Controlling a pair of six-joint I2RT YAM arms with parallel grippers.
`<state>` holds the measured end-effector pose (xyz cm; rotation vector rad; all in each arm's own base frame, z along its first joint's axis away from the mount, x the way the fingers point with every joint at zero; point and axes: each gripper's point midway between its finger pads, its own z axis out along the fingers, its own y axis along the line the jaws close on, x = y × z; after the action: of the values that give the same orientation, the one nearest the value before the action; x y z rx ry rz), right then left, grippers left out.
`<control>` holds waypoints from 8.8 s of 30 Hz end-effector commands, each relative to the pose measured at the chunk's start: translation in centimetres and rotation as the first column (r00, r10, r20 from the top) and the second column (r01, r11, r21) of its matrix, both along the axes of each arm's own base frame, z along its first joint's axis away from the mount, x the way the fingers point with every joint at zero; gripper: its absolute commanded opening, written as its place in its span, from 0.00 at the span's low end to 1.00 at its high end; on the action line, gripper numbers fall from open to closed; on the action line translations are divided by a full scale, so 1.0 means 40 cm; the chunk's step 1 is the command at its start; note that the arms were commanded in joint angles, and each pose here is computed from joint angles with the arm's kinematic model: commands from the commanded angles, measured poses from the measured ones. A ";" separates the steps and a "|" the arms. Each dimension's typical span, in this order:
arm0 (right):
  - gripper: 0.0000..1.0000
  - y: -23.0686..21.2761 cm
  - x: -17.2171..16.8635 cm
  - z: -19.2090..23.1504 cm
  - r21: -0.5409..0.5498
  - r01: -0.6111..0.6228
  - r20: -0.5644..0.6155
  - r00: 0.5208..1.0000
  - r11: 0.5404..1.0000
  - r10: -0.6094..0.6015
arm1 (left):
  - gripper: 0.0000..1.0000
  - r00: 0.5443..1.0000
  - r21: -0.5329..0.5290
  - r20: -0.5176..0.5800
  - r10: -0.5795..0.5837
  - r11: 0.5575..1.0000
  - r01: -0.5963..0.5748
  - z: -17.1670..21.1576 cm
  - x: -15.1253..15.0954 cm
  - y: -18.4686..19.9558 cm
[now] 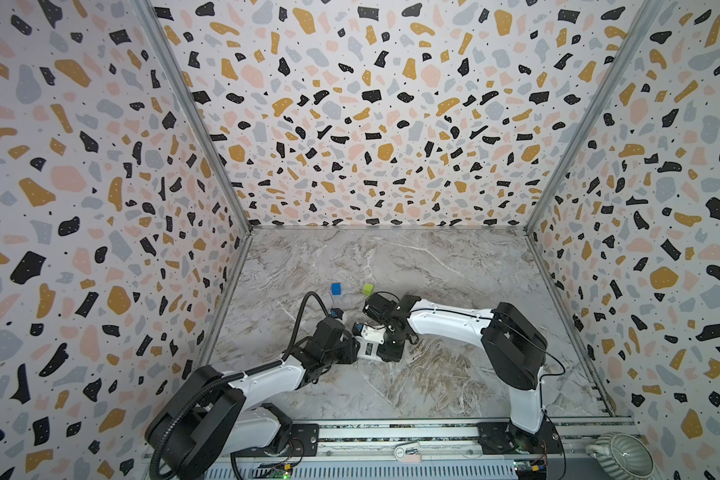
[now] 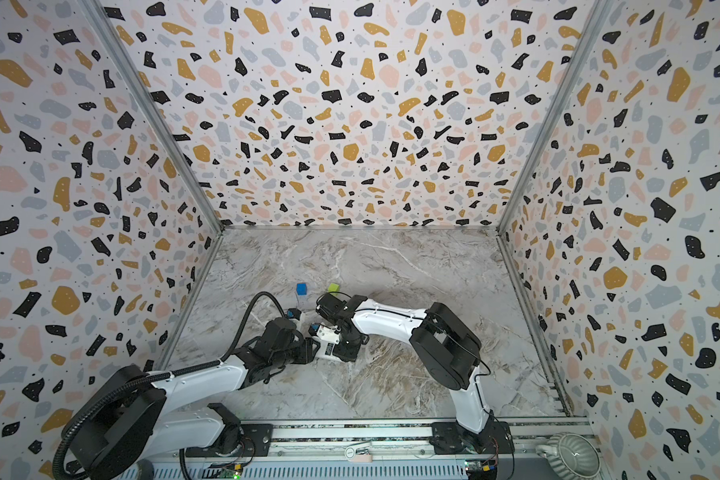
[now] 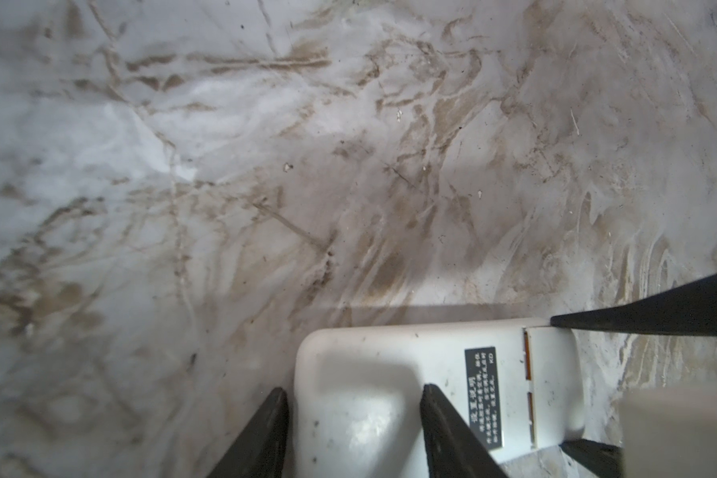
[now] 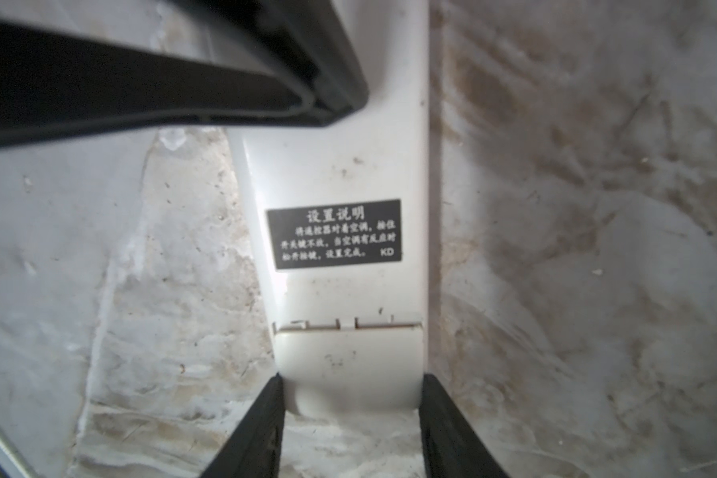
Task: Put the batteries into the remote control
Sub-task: 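Press the cover down onto the remote with the right gripper, then lift the right gripper off the cover and move it to the remote's end, then grasp the end of the white remote with the right gripper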
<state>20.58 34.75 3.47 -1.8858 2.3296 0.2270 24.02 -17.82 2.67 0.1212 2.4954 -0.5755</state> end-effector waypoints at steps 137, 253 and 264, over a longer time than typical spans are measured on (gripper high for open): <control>0.26 -0.018 0.011 0.018 0.370 0.373 -0.162 0.928 0.851 -0.337 | 0.46 0.999 0.032 -0.044 0.017 0.999 -0.016 -0.035 -0.038 0.029; 0.37 -0.007 -0.028 0.023 0.443 0.352 -0.195 0.936 0.825 -0.294 | 0.46 0.998 0.069 -0.045 0.046 0.997 -0.042 -0.020 -0.020 0.025; 0.34 0.011 -0.038 0.005 0.439 0.333 -0.207 0.941 0.835 -0.266 | 0.46 0.998 0.068 -0.052 0.042 0.997 -0.039 -0.026 -0.021 0.022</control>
<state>19.15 34.06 2.96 -1.2695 2.3772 0.7834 23.99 -17.10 2.62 0.0463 2.5102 -0.5139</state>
